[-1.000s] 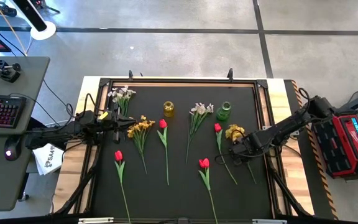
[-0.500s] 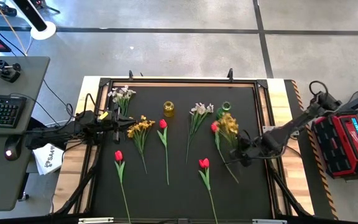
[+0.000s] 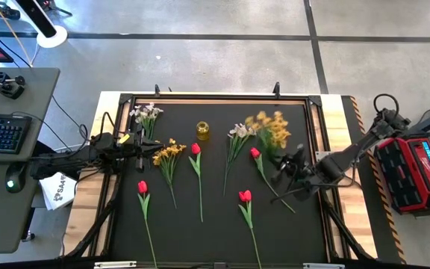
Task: Sort flowers into vase by color
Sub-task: Put the yellow flowers into the green vase
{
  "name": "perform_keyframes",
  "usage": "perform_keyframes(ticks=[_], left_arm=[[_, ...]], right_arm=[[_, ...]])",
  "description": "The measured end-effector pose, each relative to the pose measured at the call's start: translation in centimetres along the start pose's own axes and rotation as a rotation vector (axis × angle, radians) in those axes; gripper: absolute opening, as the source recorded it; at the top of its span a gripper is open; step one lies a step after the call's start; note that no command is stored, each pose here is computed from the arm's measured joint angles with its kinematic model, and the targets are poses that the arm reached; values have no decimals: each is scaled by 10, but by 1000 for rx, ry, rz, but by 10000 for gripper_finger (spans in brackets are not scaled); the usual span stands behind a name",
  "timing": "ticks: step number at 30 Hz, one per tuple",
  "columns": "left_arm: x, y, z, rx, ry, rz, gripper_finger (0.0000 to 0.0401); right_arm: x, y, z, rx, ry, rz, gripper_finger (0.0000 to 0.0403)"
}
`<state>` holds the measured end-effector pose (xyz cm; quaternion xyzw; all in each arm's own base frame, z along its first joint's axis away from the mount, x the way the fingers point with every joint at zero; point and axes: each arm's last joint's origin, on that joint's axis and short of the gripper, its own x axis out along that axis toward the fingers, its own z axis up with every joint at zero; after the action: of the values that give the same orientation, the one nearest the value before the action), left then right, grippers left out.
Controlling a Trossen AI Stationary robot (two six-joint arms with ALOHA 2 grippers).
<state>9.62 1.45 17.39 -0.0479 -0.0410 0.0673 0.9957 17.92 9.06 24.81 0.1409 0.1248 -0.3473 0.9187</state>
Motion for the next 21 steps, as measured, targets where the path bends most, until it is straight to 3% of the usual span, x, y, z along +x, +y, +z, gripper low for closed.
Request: perform_keyframes(ticks=[5, 11, 15, 21], left_arm=[[0, 0, 0, 0, 0, 0, 8], [0, 0, 0, 0, -1, 0, 8], [0, 0, 0, 0, -1, 0, 8], [0, 0, 0, 0, -4, 0, 8]], right_arm=[[9, -11, 11, -112, -202, -199, 0], [23, -32, 30, -80, -339, -418, 0], [34, -48, 42, -65, -342, -531, 0], [56, -60, 46, -32, -280, -613, 0]])
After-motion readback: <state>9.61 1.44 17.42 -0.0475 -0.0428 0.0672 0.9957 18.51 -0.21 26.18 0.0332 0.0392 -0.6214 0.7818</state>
